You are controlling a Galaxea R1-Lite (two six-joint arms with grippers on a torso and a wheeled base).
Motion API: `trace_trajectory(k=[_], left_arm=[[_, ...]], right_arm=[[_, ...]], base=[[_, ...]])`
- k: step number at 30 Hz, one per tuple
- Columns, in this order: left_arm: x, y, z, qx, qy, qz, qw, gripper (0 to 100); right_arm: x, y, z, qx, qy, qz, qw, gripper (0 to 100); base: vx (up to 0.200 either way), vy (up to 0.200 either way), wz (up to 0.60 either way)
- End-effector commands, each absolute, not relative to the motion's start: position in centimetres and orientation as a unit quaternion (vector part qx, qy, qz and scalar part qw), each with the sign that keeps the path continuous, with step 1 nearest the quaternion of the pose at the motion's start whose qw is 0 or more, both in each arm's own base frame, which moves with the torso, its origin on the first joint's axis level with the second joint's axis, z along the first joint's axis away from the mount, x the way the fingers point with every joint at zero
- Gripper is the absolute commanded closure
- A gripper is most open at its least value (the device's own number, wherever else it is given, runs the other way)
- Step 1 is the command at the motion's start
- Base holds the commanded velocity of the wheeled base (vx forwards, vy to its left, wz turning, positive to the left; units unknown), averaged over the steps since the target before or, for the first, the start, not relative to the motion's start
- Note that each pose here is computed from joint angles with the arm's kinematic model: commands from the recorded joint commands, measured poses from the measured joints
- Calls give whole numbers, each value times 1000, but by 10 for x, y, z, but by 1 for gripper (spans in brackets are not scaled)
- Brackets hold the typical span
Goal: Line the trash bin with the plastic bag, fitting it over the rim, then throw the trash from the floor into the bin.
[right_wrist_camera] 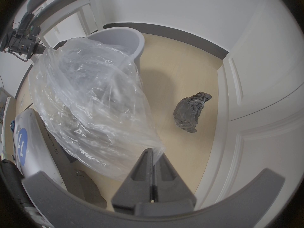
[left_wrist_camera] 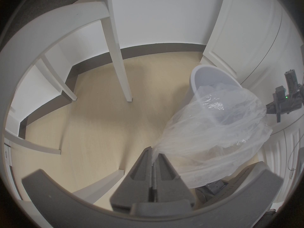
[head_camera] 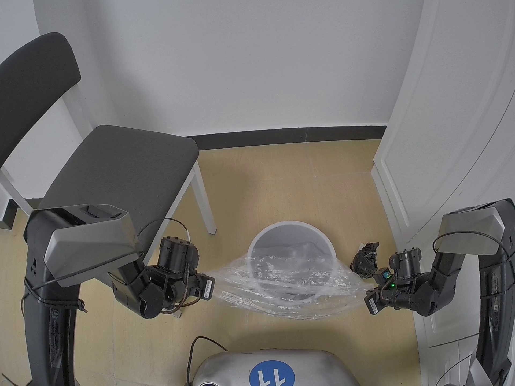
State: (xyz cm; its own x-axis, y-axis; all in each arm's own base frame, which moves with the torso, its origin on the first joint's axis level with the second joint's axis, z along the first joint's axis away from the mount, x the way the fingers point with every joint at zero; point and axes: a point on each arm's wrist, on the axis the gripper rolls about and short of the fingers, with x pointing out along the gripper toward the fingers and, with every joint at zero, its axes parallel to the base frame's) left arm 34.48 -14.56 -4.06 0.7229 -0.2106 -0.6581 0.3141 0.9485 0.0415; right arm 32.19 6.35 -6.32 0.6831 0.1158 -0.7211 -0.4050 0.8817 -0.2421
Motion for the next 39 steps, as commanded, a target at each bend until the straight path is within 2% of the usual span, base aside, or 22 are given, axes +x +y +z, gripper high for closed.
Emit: trace_trajectory(k=[1,2,6,8,16,19,25,28,30,31,33,38,39], left_arm=[[340,-148,-33,71,331,-152,928,100],[339,-149,-31,69,328,-155,929,100],[334,-152,-23,67,313,-165,933,100],[333,-153,-24,67,312,-166,933,100],[338,-148,-33,65,320,-162,931,100],[339,-148,-34,63,321,-163,931,100],[339,-149,-34,61,321,-173,929,100],[338,-149,-34,50,311,-190,930,100],[340,-150,-38,45,295,-192,935,100],[340,-150,-38,45,295,-192,935,100],[336,-151,-41,45,283,-194,938,100],[326,-153,-43,51,289,-202,934,100],[324,-153,-43,54,291,-205,933,100]], right_arm=[[315,65,-56,-199,365,151,897,100],[314,65,-55,-200,362,154,897,0],[314,59,-48,-186,324,170,912,0],[315,43,-49,-160,312,196,916,0],[312,-23,-62,-49,256,354,898,0],[314,-31,-62,-21,242,374,895,0],[319,-26,-48,-28,219,368,903,0],[317,-1,-26,-68,198,354,911,0],[318,27,-7,-113,179,295,932,0],[318,27,-7,-113,179,295,932,0],[322,56,9,-129,137,245,951,0],[328,79,20,-194,91,246,945,0],[326,87,17,-230,84,246,938,0]], base=[[0,0,0],[0,0,0],[0,0,0],[0,0,0],[0,0,0],[0,0,0],[0,0,0],[0,0,0],[0,0,0],[0,0,0],[0,0,0],[0,0,0],[0,0,0]])
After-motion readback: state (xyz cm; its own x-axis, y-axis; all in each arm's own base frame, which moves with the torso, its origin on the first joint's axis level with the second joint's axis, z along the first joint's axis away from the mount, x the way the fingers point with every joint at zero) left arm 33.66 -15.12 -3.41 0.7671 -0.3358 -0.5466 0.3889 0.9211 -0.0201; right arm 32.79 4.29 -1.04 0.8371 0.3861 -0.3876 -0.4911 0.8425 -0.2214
